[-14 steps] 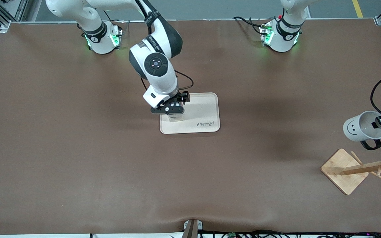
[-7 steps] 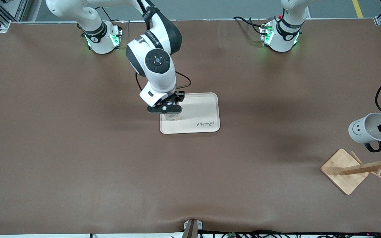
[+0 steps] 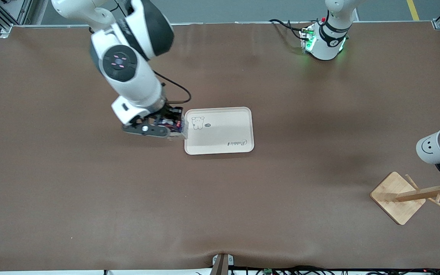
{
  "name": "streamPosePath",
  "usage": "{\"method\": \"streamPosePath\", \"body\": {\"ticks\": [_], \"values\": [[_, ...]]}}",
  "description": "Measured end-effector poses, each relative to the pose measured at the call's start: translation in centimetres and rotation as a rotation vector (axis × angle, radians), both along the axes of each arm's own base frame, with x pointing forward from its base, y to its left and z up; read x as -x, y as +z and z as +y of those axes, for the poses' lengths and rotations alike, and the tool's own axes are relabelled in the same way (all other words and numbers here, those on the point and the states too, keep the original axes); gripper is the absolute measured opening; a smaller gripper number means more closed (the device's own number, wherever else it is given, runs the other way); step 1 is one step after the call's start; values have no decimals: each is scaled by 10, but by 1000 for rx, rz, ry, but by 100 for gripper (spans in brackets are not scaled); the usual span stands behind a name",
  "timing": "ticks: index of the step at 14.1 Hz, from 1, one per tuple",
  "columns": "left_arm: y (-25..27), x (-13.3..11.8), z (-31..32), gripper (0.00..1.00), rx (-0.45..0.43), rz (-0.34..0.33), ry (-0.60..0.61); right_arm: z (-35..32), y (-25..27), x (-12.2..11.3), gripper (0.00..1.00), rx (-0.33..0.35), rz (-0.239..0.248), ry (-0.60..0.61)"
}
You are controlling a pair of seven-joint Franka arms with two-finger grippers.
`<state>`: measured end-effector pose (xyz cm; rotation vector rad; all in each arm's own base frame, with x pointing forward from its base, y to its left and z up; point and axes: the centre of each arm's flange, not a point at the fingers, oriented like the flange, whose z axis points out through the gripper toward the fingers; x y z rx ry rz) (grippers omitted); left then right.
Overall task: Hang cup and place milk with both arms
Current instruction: 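Hang the mug handle on a stand peg while the right gripper carries milk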
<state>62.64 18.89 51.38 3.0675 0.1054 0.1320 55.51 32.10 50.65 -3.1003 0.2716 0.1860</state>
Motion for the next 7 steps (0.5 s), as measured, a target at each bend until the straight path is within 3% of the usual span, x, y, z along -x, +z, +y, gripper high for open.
{"method": "streamPosePath", "body": {"ticks": [6, 7], "values": [[-16, 1, 22, 5, 55, -15, -18, -100, 42, -1, 62, 14, 21, -104], [-19, 1, 24, 10, 56, -14, -15, -122, 42, -2, 62, 19, 23, -105]]}}
